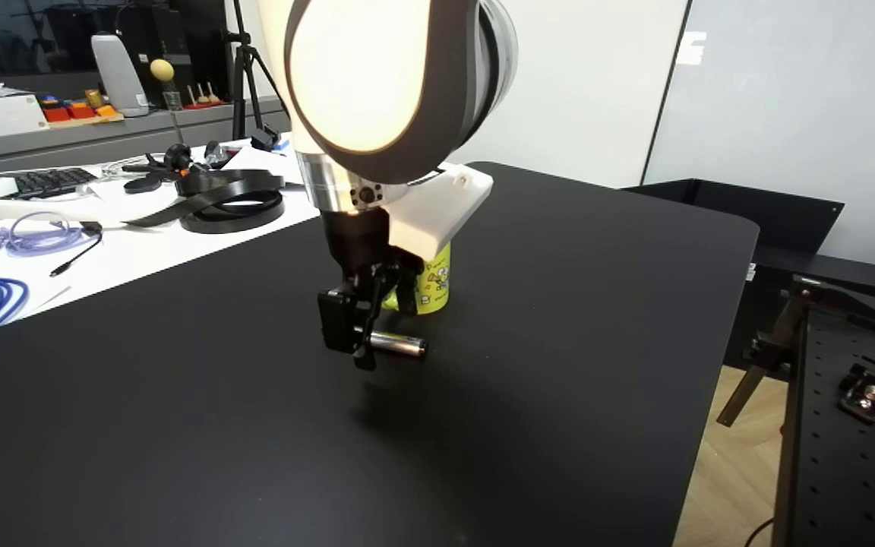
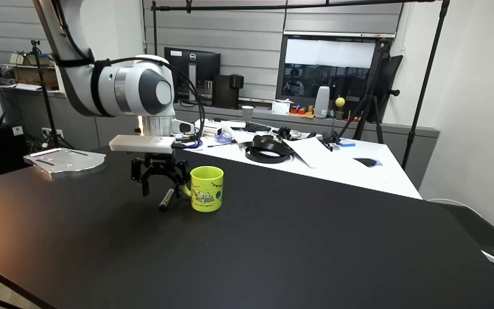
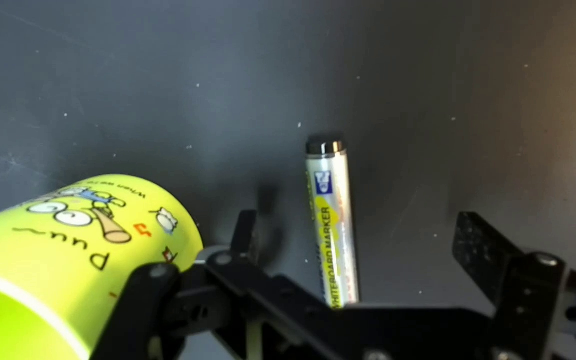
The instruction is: Put the marker inside the mug cup,take it out and put it back
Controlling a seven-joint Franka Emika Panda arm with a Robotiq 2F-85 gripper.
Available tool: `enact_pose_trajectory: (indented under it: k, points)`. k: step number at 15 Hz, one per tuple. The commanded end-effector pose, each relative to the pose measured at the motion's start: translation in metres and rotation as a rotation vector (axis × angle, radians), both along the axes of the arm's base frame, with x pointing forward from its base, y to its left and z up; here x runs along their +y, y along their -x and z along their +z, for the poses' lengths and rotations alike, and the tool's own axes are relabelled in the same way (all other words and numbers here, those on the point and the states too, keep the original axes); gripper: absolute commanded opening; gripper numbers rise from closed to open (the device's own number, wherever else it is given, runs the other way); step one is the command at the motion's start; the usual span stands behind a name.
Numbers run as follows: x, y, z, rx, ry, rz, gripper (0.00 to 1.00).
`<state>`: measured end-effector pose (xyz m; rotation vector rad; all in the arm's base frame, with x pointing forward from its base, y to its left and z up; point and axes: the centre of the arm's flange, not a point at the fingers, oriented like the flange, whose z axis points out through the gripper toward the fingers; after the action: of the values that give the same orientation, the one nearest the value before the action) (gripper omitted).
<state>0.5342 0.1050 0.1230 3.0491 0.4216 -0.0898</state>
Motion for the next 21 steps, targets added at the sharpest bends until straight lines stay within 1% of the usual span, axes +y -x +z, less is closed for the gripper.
enact_pose_trajectory:
  k: [1,4,5,7,9,10,11,12,13,17,21]
  points:
    - [-0.004,-0.001,-0.007,0.016,0.029,0.011,0.74]
    - [-0.009,0.008,-0.011,0.026,0.036,0.008,0.53]
    - [-0.01,0.009,-0.012,0.028,0.035,0.007,0.45]
    - [-0.008,0.009,-0.011,0.021,0.031,0.008,0.34]
    - [-0.006,0.009,-0.011,0.012,0.028,0.013,0.2]
    - [-0.006,0.009,-0.011,0.008,0.026,0.015,0.12]
    - [-0.004,-0.002,0.001,0.003,0.024,0.018,0.05]
    - [-0.005,0.001,0.006,-0.002,0.025,0.018,0.01]
    - [-0.004,-0.005,0.009,-0.005,0.024,0.017,0.06]
    - [0.001,-0.01,0.041,-0.02,0.043,0.006,0.06]
    - [0.005,-0.02,0.098,-0.009,0.048,-0.003,0.06]
